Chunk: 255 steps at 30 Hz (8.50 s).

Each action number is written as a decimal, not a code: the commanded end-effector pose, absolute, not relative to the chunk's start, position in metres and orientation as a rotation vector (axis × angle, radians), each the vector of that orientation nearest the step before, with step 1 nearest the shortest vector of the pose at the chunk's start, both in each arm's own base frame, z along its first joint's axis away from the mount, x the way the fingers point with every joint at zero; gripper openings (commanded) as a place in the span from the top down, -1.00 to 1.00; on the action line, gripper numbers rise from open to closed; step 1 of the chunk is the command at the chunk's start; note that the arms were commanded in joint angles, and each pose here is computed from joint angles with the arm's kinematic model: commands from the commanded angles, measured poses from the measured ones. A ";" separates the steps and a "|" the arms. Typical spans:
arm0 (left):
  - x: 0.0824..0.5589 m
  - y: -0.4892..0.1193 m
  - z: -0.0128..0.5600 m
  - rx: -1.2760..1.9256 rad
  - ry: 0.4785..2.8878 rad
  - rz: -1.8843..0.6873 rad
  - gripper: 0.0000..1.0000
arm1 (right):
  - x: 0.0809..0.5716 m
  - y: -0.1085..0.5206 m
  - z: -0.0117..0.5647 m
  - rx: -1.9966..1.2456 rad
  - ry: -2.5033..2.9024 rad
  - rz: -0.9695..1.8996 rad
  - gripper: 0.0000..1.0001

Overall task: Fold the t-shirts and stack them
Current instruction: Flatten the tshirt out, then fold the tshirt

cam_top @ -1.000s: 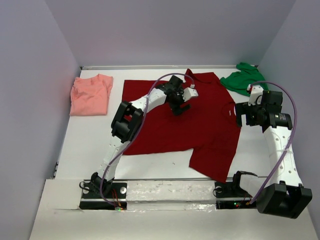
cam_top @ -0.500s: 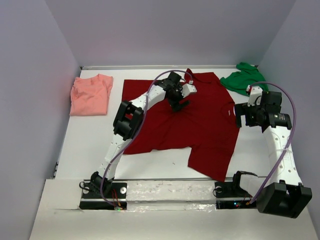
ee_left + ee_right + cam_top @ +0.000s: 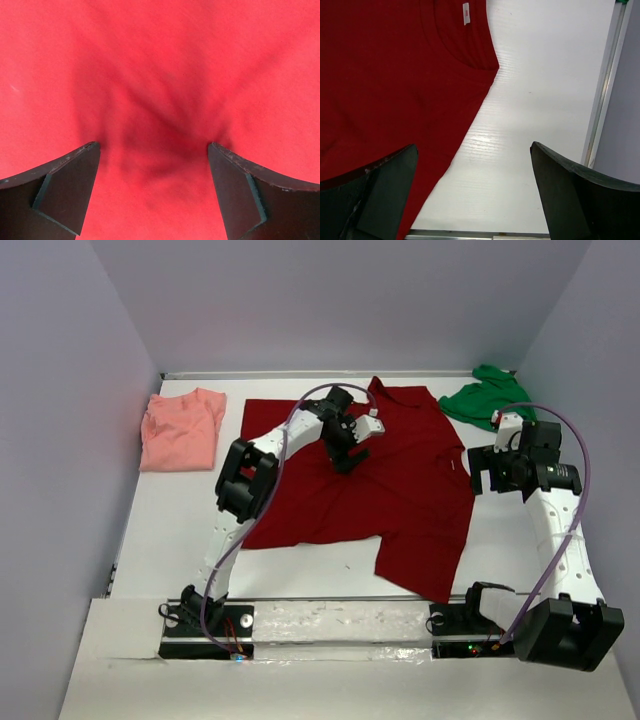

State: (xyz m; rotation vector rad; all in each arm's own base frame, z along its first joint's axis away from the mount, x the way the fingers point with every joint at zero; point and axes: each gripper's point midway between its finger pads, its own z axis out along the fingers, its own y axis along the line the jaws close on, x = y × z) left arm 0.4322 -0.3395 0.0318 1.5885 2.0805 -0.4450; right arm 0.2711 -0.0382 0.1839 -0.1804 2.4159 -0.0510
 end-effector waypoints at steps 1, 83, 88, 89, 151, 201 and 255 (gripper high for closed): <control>0.409 -0.340 0.121 1.567 1.962 -0.544 -0.98 | 0.283 -0.040 0.194 -0.172 2.359 -0.051 -0.99; 0.488 -0.331 0.031 1.332 2.214 -0.198 1.00 | 0.291 -0.019 0.169 -0.251 2.416 0.123 -0.99; 0.496 -0.335 0.039 1.295 2.193 -0.190 1.00 | 0.292 -0.016 0.164 -0.257 2.431 0.151 -0.99; 0.499 -0.335 0.041 1.284 2.187 -0.187 1.00 | 0.292 -0.015 0.164 -0.259 2.429 0.156 -0.99; 0.582 -0.143 0.097 0.729 2.215 -0.088 1.00 | 0.573 0.062 0.105 -0.585 2.411 0.417 1.00; 0.587 -0.074 0.030 0.690 2.333 0.413 1.00 | 0.595 0.005 -0.002 -0.544 2.589 -0.009 1.00; 0.404 -0.121 0.135 0.795 2.381 0.052 0.67 | 0.408 0.041 0.190 -0.660 2.377 0.164 -0.94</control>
